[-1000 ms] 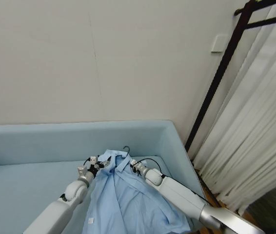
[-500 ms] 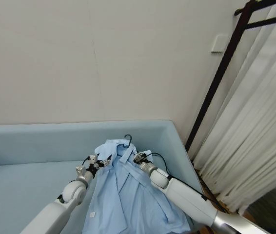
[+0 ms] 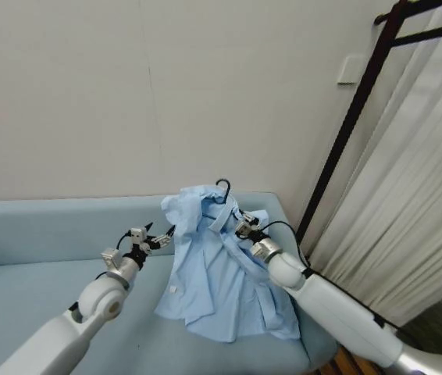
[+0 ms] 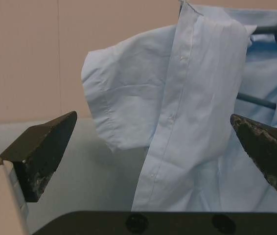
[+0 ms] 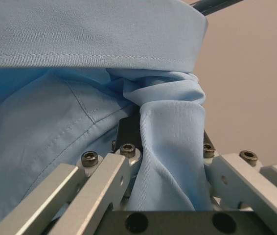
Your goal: Pick up the clothes from the sofa and hang them on the clothes hanger.
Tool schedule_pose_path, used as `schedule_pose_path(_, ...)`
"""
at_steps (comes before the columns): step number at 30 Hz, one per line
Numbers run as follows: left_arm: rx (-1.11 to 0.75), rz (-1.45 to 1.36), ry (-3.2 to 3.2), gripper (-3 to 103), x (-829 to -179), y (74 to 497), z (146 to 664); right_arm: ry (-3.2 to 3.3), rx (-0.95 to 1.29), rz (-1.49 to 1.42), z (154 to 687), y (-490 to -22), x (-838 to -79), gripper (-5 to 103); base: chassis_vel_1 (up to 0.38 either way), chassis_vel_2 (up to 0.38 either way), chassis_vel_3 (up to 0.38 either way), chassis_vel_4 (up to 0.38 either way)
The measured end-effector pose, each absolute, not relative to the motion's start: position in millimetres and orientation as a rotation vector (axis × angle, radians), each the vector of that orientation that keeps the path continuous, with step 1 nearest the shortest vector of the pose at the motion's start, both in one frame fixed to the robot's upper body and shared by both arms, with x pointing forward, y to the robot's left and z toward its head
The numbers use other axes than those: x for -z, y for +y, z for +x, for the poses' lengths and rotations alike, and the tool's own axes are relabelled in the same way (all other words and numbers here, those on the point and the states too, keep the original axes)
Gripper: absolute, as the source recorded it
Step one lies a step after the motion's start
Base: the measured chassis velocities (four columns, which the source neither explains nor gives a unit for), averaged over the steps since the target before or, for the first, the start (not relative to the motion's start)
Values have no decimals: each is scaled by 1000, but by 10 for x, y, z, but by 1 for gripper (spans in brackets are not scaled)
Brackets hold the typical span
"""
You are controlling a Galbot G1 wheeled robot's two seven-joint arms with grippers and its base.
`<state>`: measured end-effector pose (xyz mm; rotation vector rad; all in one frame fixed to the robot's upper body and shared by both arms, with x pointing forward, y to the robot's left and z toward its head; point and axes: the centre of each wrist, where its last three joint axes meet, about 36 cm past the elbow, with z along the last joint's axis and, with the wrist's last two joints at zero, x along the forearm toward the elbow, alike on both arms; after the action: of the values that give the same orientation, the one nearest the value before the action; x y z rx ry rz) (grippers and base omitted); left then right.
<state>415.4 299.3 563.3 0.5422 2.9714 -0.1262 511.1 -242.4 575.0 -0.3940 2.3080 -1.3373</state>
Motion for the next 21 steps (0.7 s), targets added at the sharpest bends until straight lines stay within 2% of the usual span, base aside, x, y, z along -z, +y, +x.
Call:
schedule_pose_path(2, 111, 575, 2942, 100, -5818, 2993, 4068, 2247, 1364, -375, 5087, -2488, -6202, 10, 0, 0, 0, 0)
schedule_pose_path(8, 125, 640, 2866, 100, -6150, 2916, 3939, 2235, 1396, -407, 4923, -2325, -6790, 10, 0, 0, 0, 0)
schedule_pose_path(15, 226, 726, 2776, 100, -6565, 2965, 3905, 2227, 1507, -449, 4956, -2179, -6685, 10, 0, 0, 0, 0)
schedule_pose_path(21, 298, 692, 2744, 100, -6933, 3262, 4205, 2181, 1543, -435, 5043, -2162, -6482, 10, 0, 0, 0, 0)
